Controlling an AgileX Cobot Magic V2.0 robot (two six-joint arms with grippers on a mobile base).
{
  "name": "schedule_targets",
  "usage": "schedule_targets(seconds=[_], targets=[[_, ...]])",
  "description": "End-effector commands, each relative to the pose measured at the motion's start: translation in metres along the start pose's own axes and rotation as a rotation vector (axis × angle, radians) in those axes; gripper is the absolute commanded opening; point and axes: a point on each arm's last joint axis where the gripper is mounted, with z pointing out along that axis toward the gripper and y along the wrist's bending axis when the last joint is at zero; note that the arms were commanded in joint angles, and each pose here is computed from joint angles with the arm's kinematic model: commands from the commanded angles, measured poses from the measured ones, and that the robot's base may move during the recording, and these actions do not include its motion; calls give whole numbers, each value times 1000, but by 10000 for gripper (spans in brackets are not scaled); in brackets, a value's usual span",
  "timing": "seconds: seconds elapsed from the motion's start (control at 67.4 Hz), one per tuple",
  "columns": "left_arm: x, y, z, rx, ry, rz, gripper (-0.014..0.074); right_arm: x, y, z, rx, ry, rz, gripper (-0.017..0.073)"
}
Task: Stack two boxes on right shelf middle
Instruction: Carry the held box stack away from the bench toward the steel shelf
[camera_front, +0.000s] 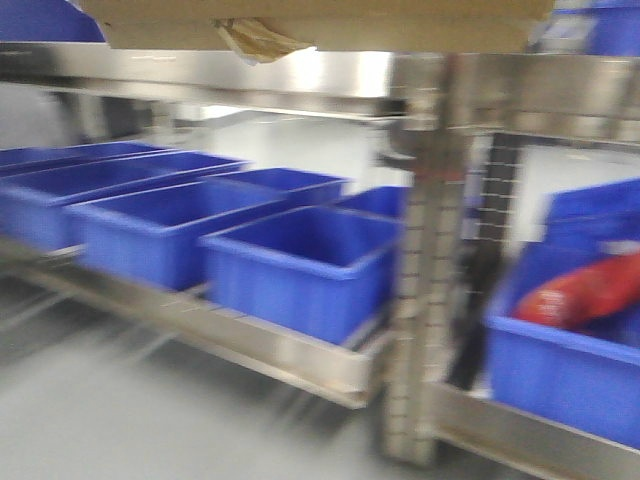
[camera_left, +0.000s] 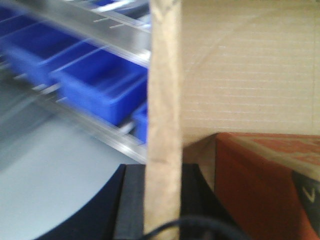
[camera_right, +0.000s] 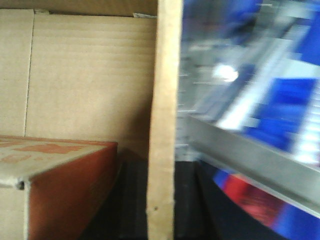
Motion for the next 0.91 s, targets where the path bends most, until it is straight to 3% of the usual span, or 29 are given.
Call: schedule_targets(seconds=[0.0, 0.89], targets=[[-9, 7, -6, -22, -62, -3, -111, -10, -3, -10, -7, -73, -4, -154], [-11, 9, -6, -47, -82, 14, -111, -10, -3, -10, -7, -73, -4, -154]])
